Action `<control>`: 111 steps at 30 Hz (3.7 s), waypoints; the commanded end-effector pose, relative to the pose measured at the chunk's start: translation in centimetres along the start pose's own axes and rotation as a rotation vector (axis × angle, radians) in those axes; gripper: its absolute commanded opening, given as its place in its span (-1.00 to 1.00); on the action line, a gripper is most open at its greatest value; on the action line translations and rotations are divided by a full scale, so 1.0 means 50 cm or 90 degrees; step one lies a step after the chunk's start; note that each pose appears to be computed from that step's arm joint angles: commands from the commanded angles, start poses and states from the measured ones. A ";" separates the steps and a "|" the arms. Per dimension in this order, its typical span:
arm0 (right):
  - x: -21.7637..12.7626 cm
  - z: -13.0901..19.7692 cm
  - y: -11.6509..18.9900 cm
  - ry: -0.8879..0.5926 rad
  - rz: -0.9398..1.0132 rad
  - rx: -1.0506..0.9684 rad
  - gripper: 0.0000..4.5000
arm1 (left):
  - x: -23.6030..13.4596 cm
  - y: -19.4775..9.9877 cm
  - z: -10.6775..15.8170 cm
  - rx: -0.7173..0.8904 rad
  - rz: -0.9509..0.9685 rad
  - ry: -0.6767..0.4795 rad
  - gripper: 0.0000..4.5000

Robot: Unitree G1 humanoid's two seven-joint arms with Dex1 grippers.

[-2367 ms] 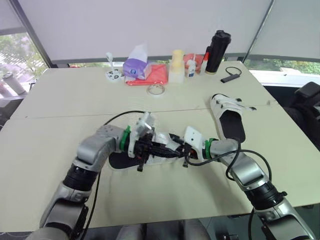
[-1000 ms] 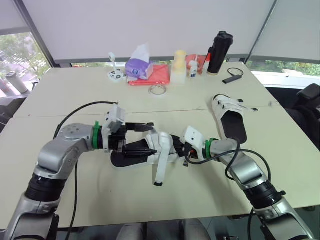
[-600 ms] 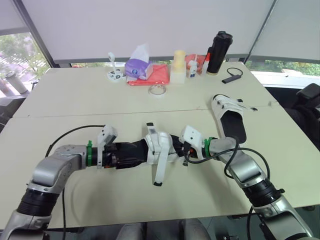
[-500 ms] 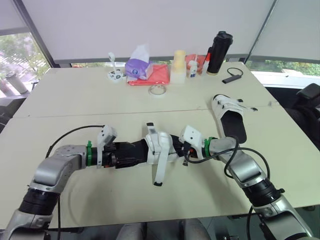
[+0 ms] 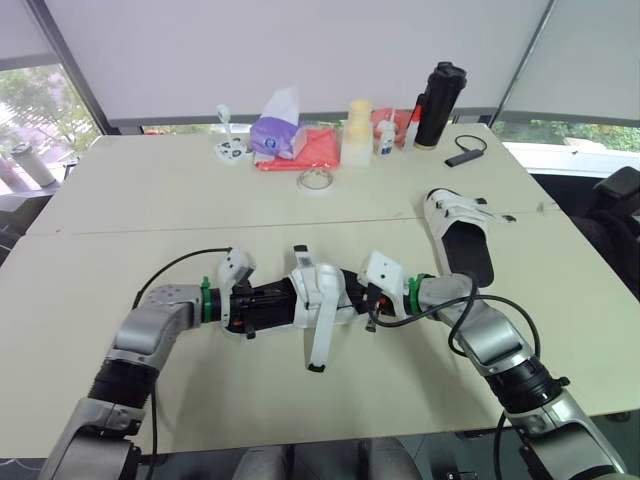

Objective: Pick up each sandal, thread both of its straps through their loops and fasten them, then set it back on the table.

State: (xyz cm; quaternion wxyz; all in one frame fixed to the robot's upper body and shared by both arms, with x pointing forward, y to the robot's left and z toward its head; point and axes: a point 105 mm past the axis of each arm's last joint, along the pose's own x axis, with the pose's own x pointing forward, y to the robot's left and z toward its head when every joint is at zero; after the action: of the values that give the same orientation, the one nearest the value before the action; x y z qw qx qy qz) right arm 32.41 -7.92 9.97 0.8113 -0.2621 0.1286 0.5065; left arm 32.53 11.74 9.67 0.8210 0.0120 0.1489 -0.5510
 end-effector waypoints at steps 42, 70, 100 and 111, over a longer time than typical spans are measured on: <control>-0.006 -0.007 0.039 0.030 0.037 -0.033 -1.00 | -0.106 -0.114 0.063 -0.087 -0.183 0.039 -0.98; -0.005 -0.005 0.037 0.029 0.031 -0.028 -1.00 | 0.014 -0.161 -0.039 -0.167 -0.191 0.068 0.26; 0.002 -0.004 0.039 0.026 0.028 -0.027 -1.00 | 0.055 -0.070 0.157 -0.182 -0.184 -0.120 -0.98; 0.002 -0.007 0.039 0.029 0.021 -0.029 -1.00 | 0.099 -0.067 0.134 -0.318 -0.230 -0.120 -0.98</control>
State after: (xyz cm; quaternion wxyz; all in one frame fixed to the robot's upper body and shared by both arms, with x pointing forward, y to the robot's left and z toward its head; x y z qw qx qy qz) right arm 31.09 -7.36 10.16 0.7984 -0.2893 0.1209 0.5140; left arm 32.89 5.00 14.36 0.7096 -0.2567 0.2126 -0.6208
